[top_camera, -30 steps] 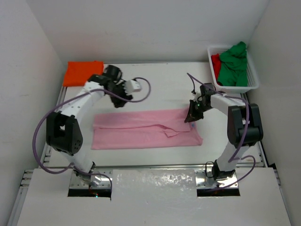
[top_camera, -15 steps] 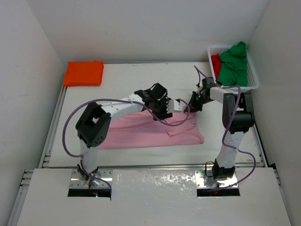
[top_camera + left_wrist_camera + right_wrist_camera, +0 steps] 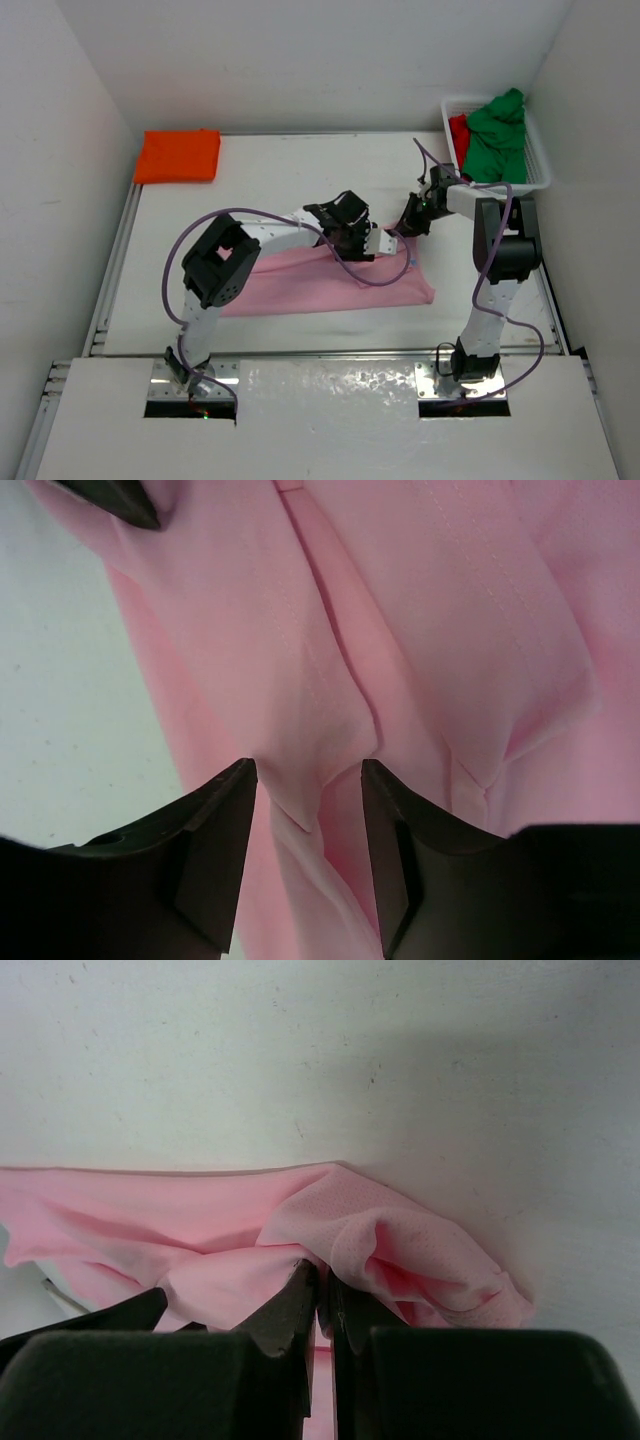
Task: Fold and stack the t-shirts
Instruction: Fold the other side of the tshirt into a rectangle
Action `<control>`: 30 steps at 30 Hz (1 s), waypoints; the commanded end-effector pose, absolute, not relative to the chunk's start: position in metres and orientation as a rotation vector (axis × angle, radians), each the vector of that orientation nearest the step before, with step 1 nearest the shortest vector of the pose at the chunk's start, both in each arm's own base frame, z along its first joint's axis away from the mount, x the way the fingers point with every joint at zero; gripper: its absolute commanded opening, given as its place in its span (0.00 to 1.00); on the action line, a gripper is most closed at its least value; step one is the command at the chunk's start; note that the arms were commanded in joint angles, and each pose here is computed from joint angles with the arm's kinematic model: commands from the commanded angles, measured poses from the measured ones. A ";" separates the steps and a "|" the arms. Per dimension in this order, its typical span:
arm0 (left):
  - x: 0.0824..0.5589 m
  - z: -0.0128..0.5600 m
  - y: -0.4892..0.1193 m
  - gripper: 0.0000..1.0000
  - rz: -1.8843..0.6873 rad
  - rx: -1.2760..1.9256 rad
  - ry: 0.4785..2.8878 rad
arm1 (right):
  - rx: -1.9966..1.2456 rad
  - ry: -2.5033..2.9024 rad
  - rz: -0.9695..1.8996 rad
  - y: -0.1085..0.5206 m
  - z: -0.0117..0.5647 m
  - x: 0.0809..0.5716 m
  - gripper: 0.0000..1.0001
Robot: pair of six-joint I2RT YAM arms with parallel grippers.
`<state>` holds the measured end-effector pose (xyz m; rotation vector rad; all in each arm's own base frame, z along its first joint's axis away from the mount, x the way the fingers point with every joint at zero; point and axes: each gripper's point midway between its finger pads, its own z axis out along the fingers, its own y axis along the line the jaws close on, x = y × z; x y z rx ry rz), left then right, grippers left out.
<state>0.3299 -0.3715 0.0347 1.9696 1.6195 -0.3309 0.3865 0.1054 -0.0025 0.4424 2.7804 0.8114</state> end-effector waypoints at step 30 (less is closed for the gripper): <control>0.331 0.042 -0.391 0.00 -0.316 1.953 1.605 | 0.183 2.744 0.595 0.079 0.027 0.373 0.40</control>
